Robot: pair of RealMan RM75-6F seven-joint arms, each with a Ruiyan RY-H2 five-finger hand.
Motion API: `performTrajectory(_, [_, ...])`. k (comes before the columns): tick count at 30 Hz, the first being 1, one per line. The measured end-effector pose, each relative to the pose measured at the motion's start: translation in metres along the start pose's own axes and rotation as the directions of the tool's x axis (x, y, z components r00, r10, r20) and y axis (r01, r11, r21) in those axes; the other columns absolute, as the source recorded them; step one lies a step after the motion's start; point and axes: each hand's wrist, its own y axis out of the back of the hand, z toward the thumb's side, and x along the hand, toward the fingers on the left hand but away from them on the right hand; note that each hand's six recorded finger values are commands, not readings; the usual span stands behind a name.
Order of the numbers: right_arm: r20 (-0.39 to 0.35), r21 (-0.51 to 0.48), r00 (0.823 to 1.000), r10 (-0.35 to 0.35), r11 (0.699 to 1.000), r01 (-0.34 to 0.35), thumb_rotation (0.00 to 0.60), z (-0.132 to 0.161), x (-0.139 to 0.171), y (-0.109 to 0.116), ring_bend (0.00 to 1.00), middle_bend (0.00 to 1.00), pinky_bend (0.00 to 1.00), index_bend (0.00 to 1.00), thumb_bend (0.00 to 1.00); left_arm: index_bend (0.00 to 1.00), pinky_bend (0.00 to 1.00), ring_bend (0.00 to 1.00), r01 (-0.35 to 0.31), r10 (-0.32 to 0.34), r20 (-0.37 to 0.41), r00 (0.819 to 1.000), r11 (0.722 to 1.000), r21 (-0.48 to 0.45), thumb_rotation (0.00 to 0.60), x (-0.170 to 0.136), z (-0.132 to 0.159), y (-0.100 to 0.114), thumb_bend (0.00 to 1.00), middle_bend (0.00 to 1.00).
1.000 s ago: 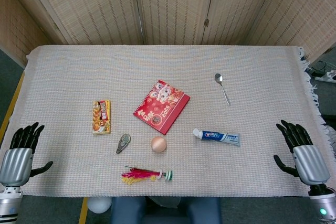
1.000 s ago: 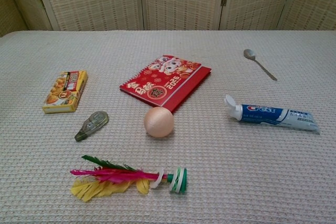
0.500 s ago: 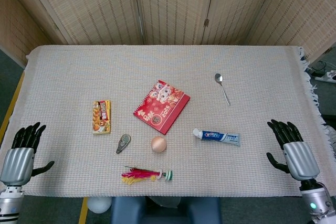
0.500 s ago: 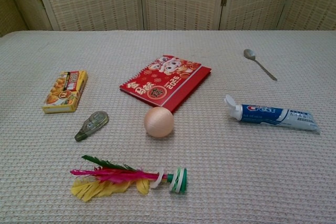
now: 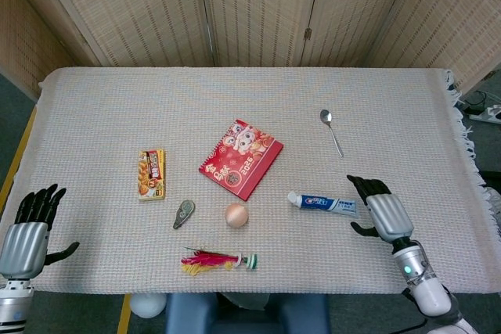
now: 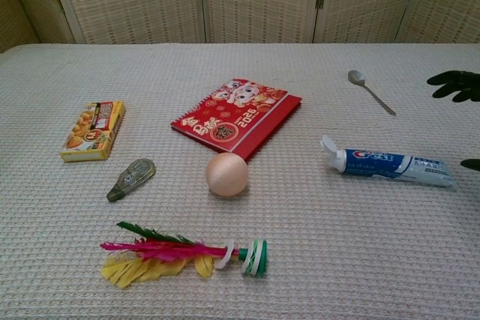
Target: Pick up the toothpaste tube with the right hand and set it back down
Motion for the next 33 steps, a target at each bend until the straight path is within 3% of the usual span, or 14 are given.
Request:
performTrajectory(6, [-0.006, 0.018, 1.0, 0.028, 0.999, -0.028, 0.6, 0.013, -0.028, -0.018, 0.29, 0.31, 0.22, 0.25, 0.3, 0.09, 0.0, 0.05, 0.008, -0.008, -0.003, 1.0, 1.0, 0.002, 0.6, -0.001, -0.001, -0.002, 0.16, 0.07])
performTrajectory(19, [0.002, 0.054, 0.993, 0.114, 0.992, -0.114, 0.6, 0.021, -0.061, -0.048, 0.36, 0.38, 0.24, 0.35, 0.29, 0.1, 0.0, 0.04, 0.012, -0.012, -0.008, 1.0, 1.0, 0.008, 0.6, -0.002, -0.003, -0.002, 0.16, 0.07])
performTrajectory(33, [0.004, 0.069, 0.991, 0.13, 0.989, -0.13, 0.6, 0.025, -0.071, -0.051, 0.38, 0.39, 0.26, 0.39, 0.33, 0.1, 0.0, 0.04, 0.014, -0.014, -0.013, 1.0, 1.0, 0.009, 0.6, -0.002, -0.005, -0.003, 0.16, 0.07])
